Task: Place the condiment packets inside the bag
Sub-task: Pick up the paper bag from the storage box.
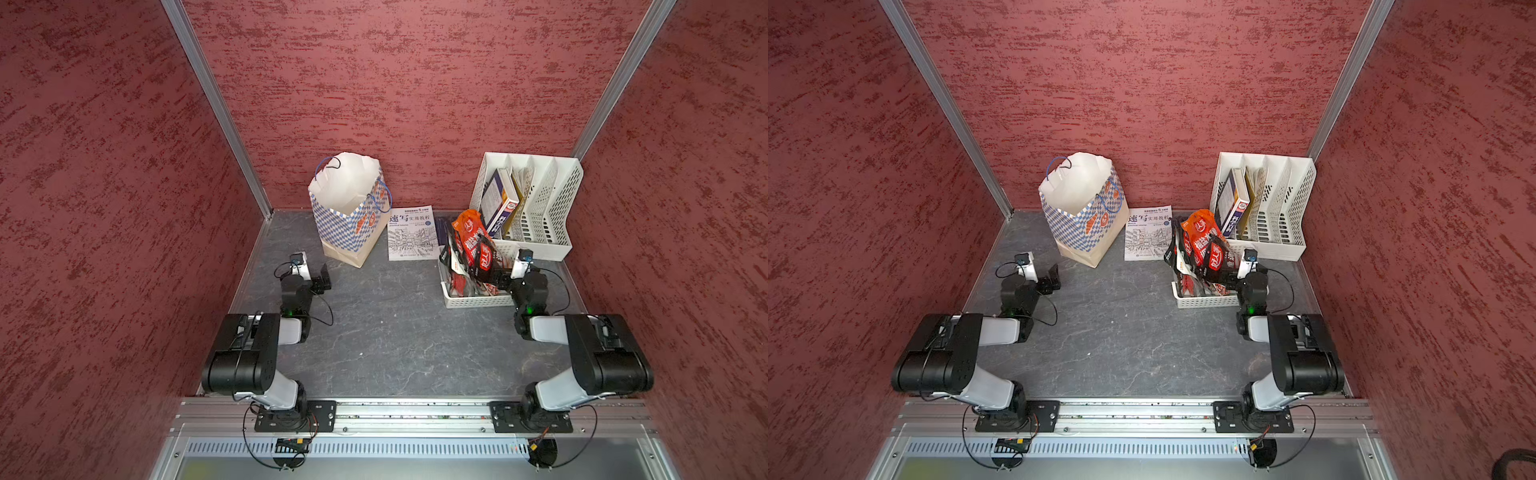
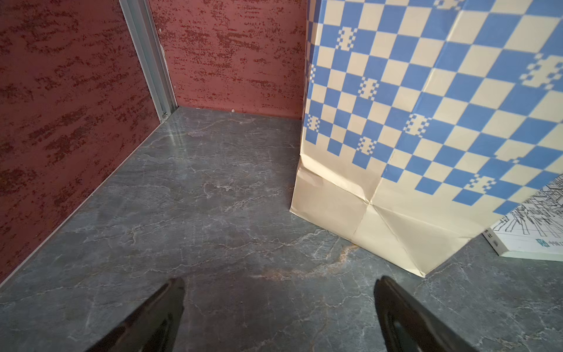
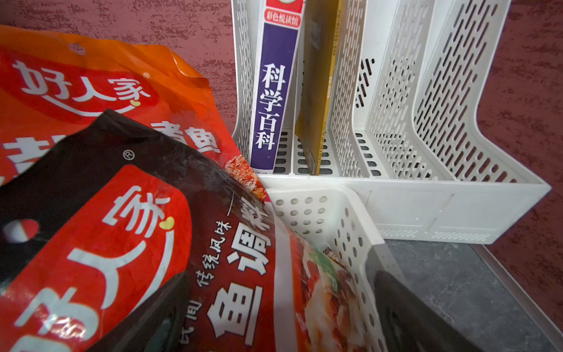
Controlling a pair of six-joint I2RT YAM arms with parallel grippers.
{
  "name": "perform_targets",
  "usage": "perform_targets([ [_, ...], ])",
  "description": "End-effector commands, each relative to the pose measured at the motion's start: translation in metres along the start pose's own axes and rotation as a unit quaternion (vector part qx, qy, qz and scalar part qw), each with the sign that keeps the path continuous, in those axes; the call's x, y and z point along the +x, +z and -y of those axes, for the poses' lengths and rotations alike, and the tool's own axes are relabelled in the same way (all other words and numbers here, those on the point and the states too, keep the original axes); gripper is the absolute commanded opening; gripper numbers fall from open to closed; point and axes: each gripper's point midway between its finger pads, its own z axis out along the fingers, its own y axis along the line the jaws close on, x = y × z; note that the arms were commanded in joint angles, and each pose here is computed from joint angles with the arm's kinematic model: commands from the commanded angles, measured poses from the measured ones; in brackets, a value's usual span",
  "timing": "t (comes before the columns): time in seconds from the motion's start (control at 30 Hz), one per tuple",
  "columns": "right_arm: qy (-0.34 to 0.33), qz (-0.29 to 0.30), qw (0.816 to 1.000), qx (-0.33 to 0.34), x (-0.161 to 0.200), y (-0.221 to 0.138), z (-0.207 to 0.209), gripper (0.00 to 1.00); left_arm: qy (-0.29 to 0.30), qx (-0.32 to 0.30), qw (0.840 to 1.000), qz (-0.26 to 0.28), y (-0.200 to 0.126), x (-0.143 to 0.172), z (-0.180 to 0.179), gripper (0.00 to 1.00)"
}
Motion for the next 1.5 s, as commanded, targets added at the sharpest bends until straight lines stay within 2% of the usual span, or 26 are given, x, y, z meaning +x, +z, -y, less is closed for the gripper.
perform_targets([
  [0.0,-0.006,-0.032,0.999,-0.028,0.018,-0.002,-0.014,0.99,0.002,0.003,1.0,0.01,0.001,-0.006,0.002,1.0],
  [0.97,-0.006,-0.026,0.999,-0.03,0.013,-0.004,-0.015,0.99,-0.004,-0.001,1.0,0.021,-0.003,-0.011,0.0,1.0],
  [1.1,0.01,-0.022,1.0,0.005,-0.009,-0.019,-0.003,0.99,-0.026,-0.058,0.997,0.042,-0.027,-0.045,-0.017,1.0],
  [1.27,0.062,-0.081,0.994,0.048,-0.028,-0.045,0.009,0.98,-0.131,-0.126,0.983,-0.007,-0.068,-0.093,-0.043,1.0],
  [1.37,0.11,-0.106,0.986,0.062,-0.039,-0.063,0.011,0.98,-0.166,-0.097,0.981,-0.02,-0.087,-0.131,-0.036,1.0],
  [1.47,0.143,-0.137,0.978,0.063,-0.049,-0.082,0.008,0.98,-0.17,-0.052,0.983,-0.055,-0.095,-0.164,-0.02,1.0],
])
